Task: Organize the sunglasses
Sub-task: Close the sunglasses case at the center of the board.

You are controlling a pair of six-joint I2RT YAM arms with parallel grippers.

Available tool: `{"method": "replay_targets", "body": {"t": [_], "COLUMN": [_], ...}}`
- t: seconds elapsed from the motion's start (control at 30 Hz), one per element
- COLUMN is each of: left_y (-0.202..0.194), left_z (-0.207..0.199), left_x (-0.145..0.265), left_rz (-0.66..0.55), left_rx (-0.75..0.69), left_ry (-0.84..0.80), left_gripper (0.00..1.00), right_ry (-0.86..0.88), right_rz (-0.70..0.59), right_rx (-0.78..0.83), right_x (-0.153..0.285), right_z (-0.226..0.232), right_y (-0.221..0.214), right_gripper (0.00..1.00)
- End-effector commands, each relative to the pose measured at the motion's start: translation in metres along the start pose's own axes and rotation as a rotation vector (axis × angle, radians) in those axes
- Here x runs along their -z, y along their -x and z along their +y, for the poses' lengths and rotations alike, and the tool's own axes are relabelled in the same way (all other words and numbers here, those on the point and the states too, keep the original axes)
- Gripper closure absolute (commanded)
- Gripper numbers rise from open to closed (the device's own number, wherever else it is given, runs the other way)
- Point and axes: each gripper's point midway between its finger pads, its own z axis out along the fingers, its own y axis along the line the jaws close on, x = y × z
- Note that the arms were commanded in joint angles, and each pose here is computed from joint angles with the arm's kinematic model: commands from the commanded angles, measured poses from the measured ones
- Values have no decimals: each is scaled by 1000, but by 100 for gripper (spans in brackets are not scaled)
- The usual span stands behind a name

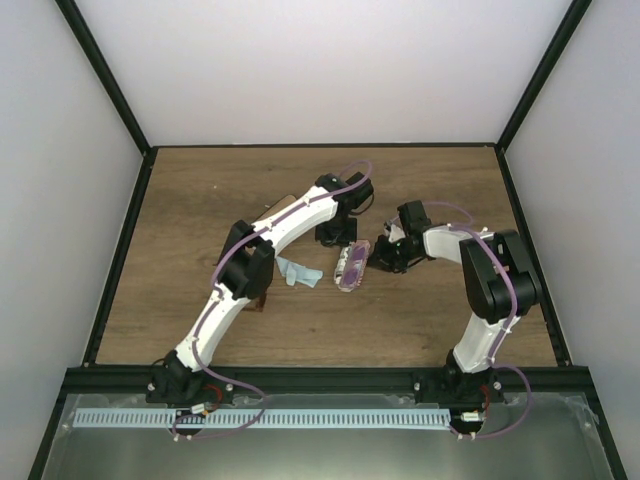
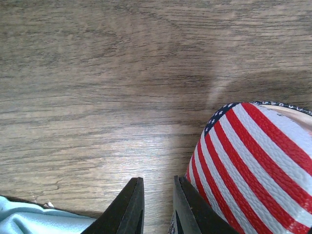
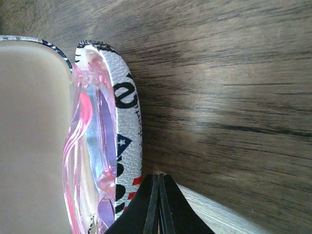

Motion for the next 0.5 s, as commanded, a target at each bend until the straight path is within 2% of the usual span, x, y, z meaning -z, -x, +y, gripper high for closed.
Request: {"method": "replay_targets", "body": {"t": [0.0,0.47], "left_y": [-21,-28], "left_z": [-39,-36], "left_x": [-27,-36], "left_rz": [66,97], "left_rx": [-51,-61], "left_ry": [-87,-56], "left_gripper": [80,78], "right_ry": [186,222], "right_rz": [15,62], "right_rx": [129,184], "right_x": [-1,-13], "right_z": [62,86], "right_y": [5,-5], "right_gripper": [98,98]}}
